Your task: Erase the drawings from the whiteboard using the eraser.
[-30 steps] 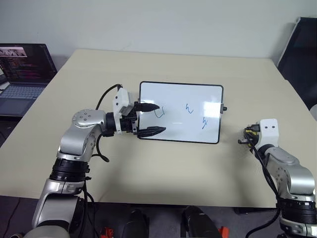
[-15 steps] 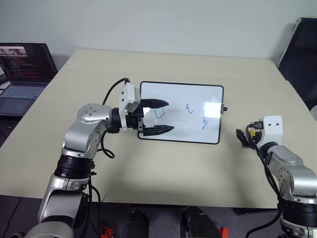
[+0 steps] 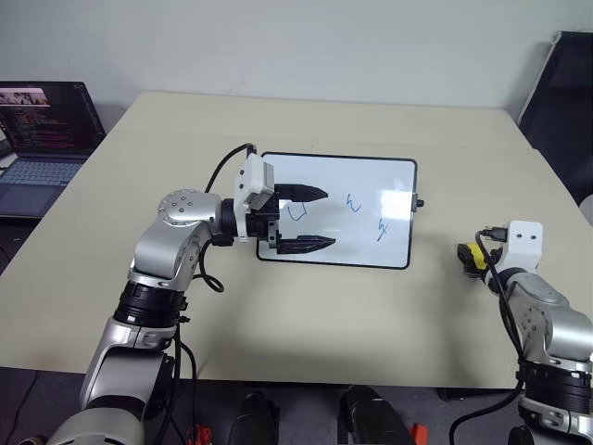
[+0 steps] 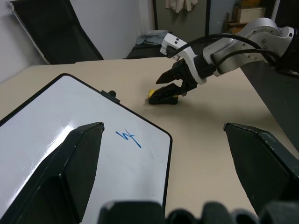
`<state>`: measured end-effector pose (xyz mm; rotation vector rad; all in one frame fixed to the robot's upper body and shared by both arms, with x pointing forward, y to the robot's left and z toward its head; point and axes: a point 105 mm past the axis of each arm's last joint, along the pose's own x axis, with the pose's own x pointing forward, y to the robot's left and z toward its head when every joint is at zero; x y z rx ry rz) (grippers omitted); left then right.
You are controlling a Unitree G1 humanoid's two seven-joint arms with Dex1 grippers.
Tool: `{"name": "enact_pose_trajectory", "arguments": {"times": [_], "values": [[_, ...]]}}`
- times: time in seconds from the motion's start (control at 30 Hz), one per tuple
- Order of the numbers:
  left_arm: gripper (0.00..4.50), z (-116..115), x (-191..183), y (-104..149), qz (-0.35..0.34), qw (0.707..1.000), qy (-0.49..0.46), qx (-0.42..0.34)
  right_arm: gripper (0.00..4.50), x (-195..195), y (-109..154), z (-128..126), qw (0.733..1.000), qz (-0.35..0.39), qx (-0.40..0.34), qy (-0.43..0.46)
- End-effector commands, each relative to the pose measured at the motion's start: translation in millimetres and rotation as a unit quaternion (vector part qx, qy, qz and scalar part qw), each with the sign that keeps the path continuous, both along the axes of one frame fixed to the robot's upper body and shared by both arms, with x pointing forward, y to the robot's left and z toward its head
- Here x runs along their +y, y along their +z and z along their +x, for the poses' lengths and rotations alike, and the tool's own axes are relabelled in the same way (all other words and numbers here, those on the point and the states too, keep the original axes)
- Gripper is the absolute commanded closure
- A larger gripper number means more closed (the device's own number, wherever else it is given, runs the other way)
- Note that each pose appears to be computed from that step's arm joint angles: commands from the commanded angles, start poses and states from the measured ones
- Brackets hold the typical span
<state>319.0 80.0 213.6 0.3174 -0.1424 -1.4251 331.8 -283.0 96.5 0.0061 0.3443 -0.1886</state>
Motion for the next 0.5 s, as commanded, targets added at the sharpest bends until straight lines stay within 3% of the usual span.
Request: {"name": "enact_pose_trajectory", "arguments": {"times": [0.03,0.27,0.33,0.5], "values": [[0.00,-1.9,0.4,8.4,-0.001,1.000,-0.006,-0.021,0.66,0.4,9.6,3.0,1.000,-0.004,-0.018,0.006],[0.00,-1.9,3.7,5.5,0.000,1.000,0.000,-0.018,3.16,9.0,2.8,5.0,1.000,-0.017,0.000,0.023],[0.00,-2.3,4.0,4.8,0.000,1.000,0.001,-0.018,3.39,8.8,2.3,5.2,0.999,-0.025,0.003,0.026],[0.00,-2.5,4.7,2.8,0.000,1.000,0.004,-0.015,3.39,8.8,2.1,5.2,0.999,-0.034,0.004,0.029]]}}
